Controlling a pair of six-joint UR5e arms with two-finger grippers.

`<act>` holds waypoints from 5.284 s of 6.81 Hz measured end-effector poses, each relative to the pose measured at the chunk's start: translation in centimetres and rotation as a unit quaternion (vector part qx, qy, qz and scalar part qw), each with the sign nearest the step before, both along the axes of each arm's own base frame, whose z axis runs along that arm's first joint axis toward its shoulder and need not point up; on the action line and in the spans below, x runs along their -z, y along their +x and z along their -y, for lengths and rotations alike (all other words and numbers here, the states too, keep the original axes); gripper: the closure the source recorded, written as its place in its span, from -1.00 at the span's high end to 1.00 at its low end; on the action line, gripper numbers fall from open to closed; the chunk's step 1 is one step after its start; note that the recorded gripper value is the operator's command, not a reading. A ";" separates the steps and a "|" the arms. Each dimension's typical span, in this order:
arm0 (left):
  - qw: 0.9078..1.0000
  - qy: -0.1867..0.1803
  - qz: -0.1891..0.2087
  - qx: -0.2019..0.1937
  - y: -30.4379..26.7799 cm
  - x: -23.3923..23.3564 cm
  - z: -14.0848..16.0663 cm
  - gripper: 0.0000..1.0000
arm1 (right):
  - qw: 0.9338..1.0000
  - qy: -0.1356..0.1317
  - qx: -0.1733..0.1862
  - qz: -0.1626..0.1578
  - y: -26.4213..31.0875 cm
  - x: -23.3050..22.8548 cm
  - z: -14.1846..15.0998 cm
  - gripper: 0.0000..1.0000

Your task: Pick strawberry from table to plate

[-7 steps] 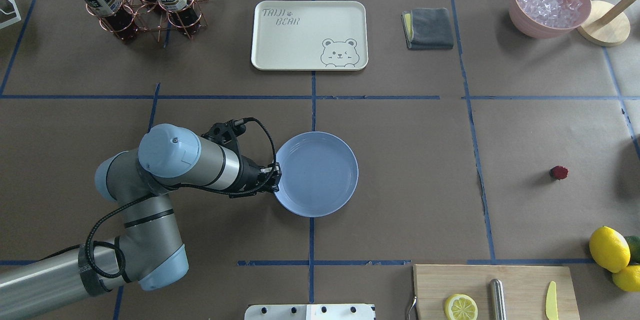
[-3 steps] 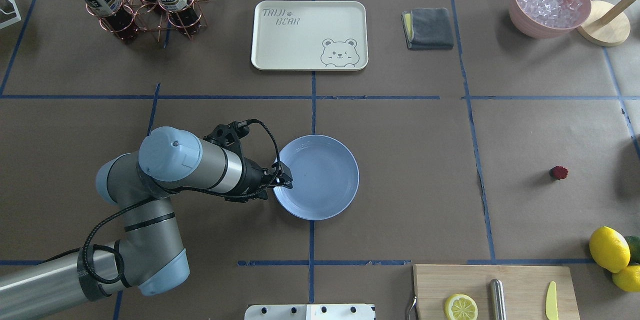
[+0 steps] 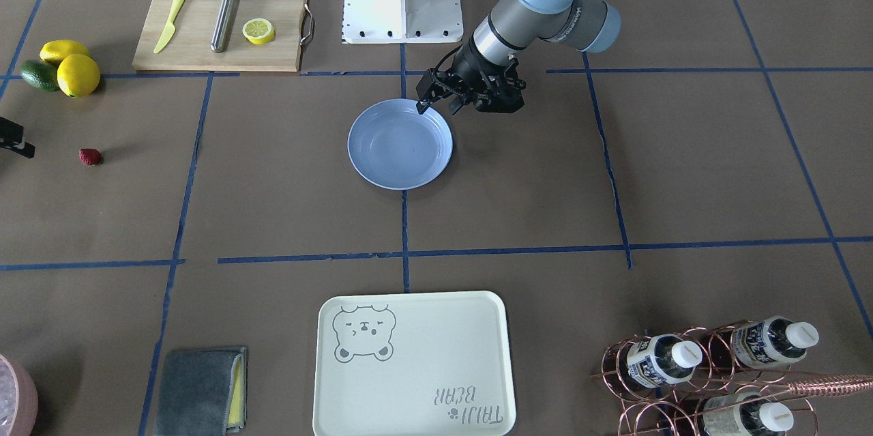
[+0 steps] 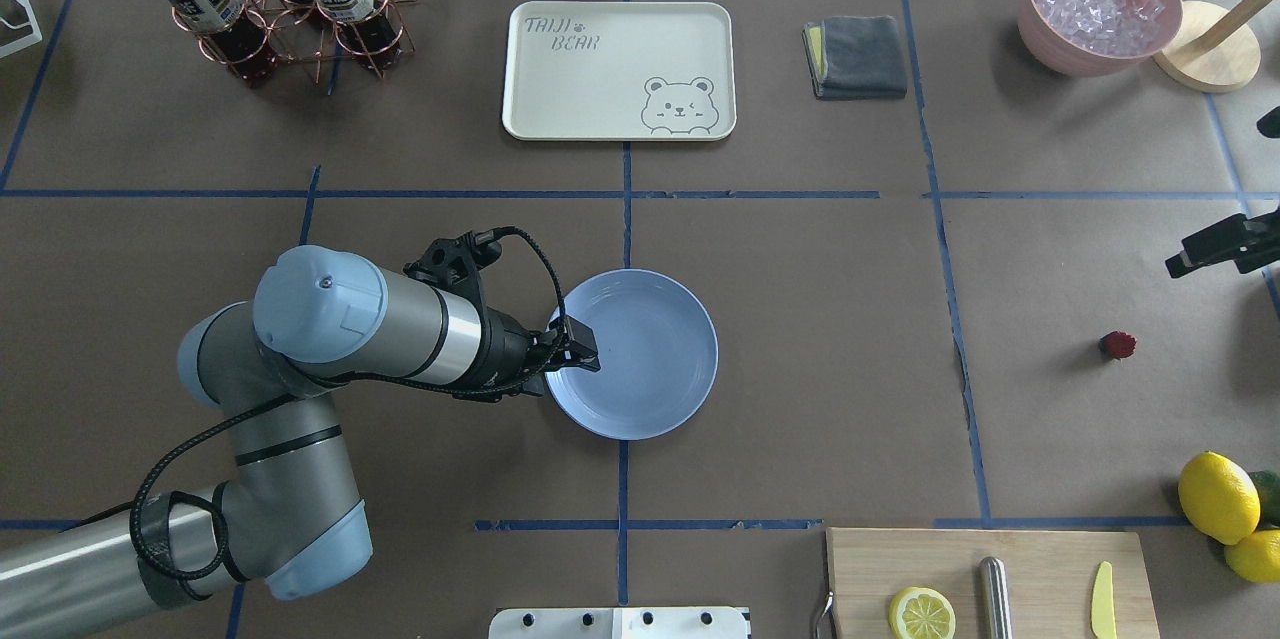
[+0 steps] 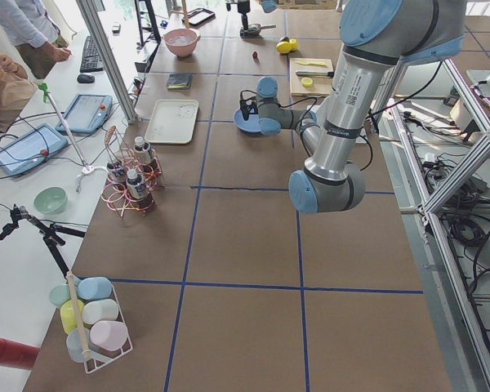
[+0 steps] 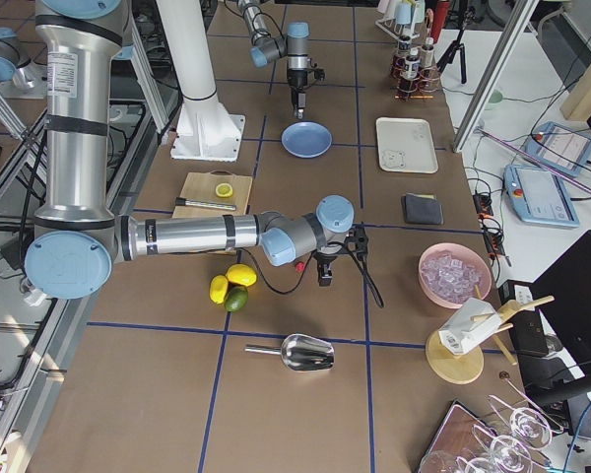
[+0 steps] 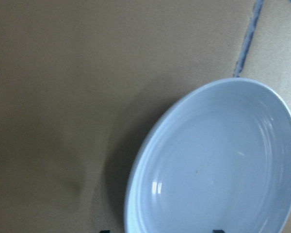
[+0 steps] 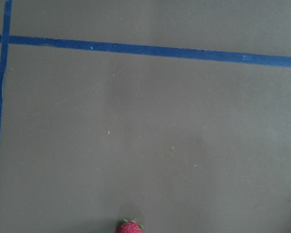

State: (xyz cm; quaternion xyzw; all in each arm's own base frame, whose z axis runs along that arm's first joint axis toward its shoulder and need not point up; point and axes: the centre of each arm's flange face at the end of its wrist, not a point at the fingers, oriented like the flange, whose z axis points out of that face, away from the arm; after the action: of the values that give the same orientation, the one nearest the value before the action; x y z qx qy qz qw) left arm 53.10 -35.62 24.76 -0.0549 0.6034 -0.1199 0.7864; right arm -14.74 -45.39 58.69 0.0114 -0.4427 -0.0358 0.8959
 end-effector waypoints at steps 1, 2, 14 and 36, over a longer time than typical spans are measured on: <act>1.000 0.000 0.000 0.000 -0.1 0.0 0.0 0.53 | 1.000 -0.006 -0.027 -0.006 -3.7 0.4 -1.4 1.00; 1.000 0.000 0.000 0.000 -0.1 0.0 0.0 0.54 | 0.999 -0.009 -0.043 -0.017 -6.3 0.1 -2.7 1.00; 1.000 0.012 -0.024 0.012 -2.5 2.2 0.5 0.54 | 0.985 -0.090 -0.124 0.085 -25.0 19.2 -5.6 -1.00; 0.953 0.261 0.151 -0.026 -30.4 -19.2 5.2 0.99 | 0.997 -0.004 -0.061 -0.039 -2.4 8.6 -2.5 1.00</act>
State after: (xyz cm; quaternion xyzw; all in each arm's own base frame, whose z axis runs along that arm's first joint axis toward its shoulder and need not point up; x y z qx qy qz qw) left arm 22.69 -40.87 43.92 0.1551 0.4860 0.0551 0.8583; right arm -17.17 -42.92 50.09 0.0332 -0.4056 0.0206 0.9132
